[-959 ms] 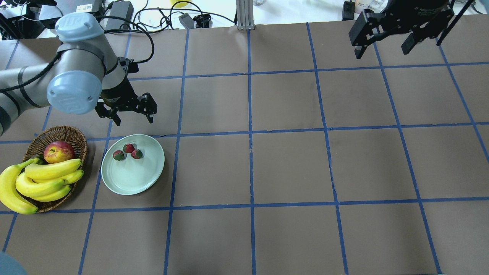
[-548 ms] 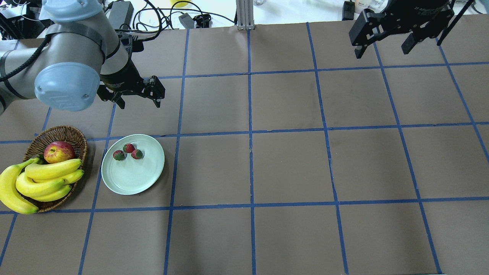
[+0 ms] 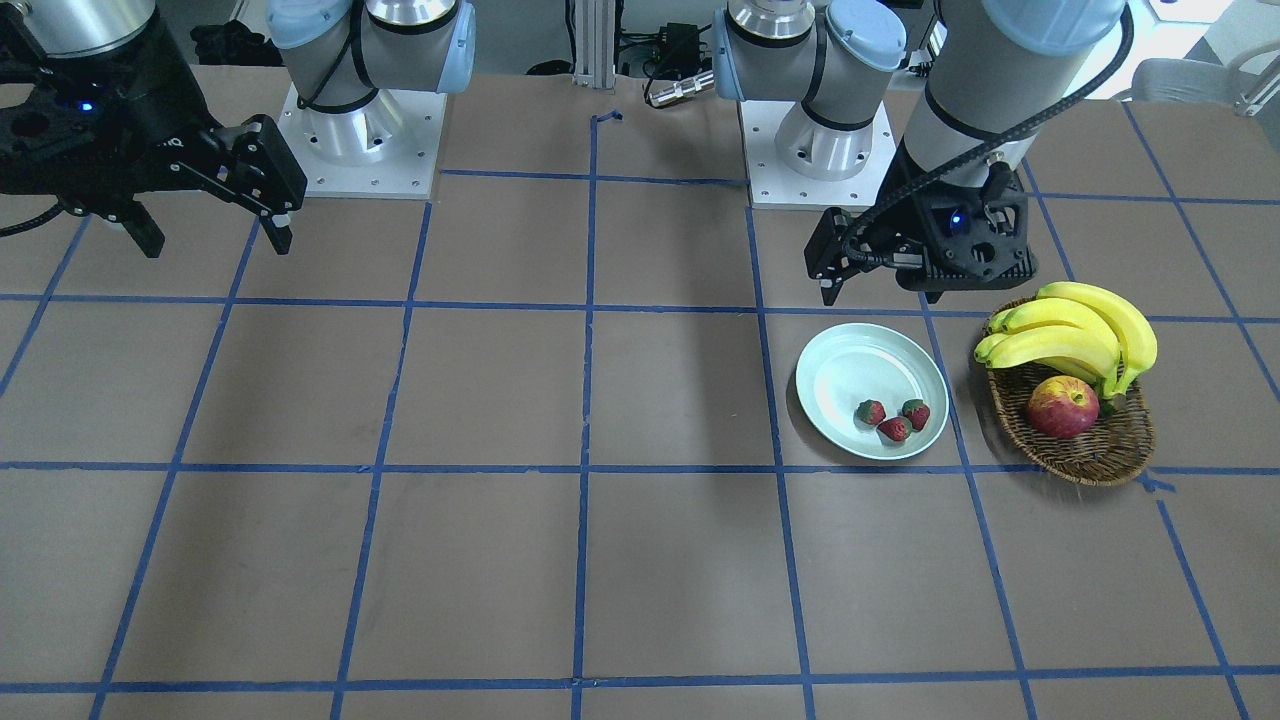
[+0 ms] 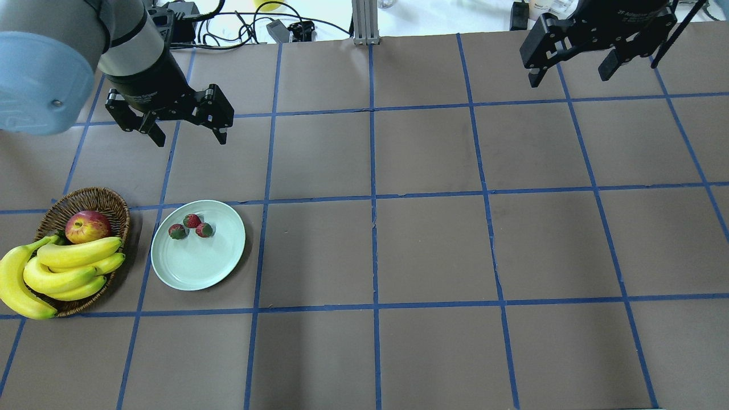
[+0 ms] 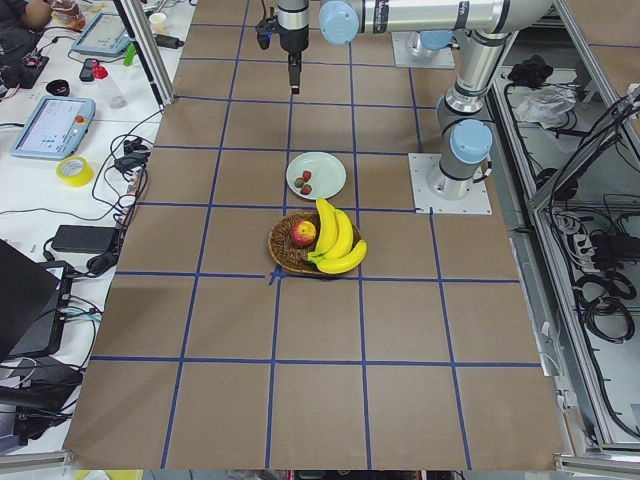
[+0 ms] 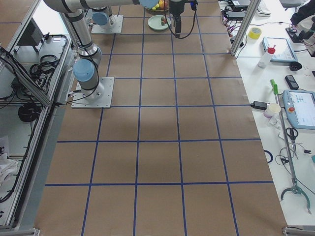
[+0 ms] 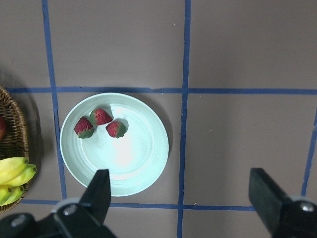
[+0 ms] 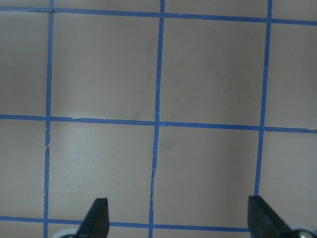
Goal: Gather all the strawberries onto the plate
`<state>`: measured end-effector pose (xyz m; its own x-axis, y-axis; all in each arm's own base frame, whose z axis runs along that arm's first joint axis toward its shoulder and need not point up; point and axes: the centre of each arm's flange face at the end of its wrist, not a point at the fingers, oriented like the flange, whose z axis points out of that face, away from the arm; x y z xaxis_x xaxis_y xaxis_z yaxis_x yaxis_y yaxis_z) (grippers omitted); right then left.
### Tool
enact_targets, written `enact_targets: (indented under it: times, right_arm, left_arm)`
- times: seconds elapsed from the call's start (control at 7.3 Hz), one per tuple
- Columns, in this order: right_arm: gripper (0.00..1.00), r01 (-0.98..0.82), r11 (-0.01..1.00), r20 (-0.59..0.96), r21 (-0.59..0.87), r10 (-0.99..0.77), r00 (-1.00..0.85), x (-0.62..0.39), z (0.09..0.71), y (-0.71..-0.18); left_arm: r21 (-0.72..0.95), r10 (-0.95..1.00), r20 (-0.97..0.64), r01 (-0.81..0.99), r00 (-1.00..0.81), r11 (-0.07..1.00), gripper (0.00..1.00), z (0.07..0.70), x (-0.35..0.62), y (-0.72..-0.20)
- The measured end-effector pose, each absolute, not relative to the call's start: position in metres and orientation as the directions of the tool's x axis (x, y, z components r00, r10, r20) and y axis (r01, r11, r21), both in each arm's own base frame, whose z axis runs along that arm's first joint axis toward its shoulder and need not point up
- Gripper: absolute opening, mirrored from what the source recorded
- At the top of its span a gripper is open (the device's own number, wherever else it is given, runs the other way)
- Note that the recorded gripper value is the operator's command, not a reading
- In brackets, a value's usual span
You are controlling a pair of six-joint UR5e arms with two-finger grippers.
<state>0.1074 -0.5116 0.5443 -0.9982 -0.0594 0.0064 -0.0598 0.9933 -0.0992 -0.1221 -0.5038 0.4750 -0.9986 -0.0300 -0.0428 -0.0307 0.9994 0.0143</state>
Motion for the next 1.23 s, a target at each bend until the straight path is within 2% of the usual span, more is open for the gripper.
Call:
enact_targets:
  times: [0.55, 1.23]
  right_arm:
    - [1.0, -0.059, 0.993, 0.006, -0.099, -0.059, -0.998, 0.107, 0.544, -0.512]
    - [1.0, -0.06, 0.993, 0.006, -0.098, -0.06, -0.998, 0.108, 0.544, -0.512]
  left_arm:
    - [0.059, -0.024, -0.037, -0.027, -0.999, 0.998, 1.0, 0.492, -0.125, -0.475]
    - [0.063, -0.013, -0.029, -0.014, -1.0, 0.998, 1.0, 0.495, -0.127, -0.472]
